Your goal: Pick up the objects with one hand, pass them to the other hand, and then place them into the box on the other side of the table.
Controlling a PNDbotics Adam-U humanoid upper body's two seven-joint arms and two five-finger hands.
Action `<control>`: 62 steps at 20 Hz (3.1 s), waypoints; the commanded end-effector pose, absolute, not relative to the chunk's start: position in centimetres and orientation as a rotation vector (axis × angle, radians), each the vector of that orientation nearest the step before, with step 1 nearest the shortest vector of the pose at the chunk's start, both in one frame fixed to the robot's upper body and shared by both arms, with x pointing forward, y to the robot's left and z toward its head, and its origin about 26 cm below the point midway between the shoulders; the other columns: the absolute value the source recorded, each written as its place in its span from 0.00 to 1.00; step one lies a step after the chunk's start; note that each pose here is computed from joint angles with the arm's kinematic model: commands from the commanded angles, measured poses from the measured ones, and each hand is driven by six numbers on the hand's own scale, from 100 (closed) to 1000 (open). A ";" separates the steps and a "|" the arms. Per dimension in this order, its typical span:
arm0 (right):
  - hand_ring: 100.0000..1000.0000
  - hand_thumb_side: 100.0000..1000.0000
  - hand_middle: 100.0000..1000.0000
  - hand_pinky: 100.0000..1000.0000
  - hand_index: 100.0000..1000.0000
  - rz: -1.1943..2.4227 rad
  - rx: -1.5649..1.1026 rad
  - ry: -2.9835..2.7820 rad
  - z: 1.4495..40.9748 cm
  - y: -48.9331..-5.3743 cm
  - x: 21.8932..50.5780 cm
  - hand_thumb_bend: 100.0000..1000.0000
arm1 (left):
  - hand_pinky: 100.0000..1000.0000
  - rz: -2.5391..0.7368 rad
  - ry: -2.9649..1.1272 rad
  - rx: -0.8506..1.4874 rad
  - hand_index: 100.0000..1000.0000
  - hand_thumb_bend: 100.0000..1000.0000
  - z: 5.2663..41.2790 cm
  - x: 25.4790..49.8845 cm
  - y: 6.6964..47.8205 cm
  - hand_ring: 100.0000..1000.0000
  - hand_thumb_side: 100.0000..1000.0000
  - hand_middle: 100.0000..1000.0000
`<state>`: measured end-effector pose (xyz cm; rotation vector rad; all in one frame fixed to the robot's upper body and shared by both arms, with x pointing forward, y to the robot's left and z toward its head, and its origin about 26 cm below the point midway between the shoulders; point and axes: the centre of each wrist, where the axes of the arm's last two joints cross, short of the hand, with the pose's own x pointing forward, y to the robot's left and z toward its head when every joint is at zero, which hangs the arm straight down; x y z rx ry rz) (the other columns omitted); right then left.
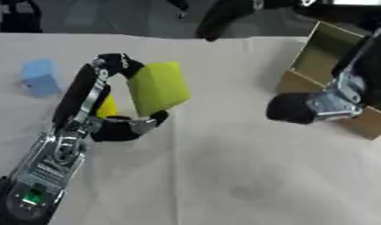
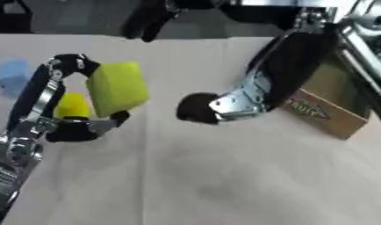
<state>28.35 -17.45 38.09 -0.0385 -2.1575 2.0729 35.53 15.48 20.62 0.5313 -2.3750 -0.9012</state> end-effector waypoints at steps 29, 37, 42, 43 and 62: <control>0.82 0.38 0.81 0.91 0.85 1.973 -0.419 -2.244 35.6 -13.4 28.3 0.33 | 0.61 -0.869 -2.417 0.569 0.48 0.00 22.0 34.5 14.5 0.44 0.00 0.34; 0.82 0.38 0.81 0.90 0.85 1.968 -0.519 -2.210 34.8 -13.3 29.6 0.32 | 0.61 -0.862 -2.452 0.595 0.48 0.00 22.4 33.9 14.7 0.44 0.00 0.34; 0.82 0.40 0.81 0.91 0.86 1.970 -0.551 -2.167 34.3 -13.1 30.7 0.31 | 0.60 -0.864 -2.458 0.625 0.48 0.00 22.0 33.9 14.9 0.44 0.00 0.35; 0.82 0.40 0.81 0.91 0.86 1.966 -0.558 -2.162 34.2 -13.1 30.9 0.31 | 0.60 -0.867 -2.458 0.638 0.48 0.00 22.0 34.0 15.0 0.44 0.00 0.35; 0.83 0.42 0.82 0.92 0.89 2.015 -0.516 -2.138 33.5 -12.7 32.3 0.40 | 0.58 -0.843 -2.484 0.723 0.48 0.03 22.2 34.1 14.8 0.43 0.00 0.34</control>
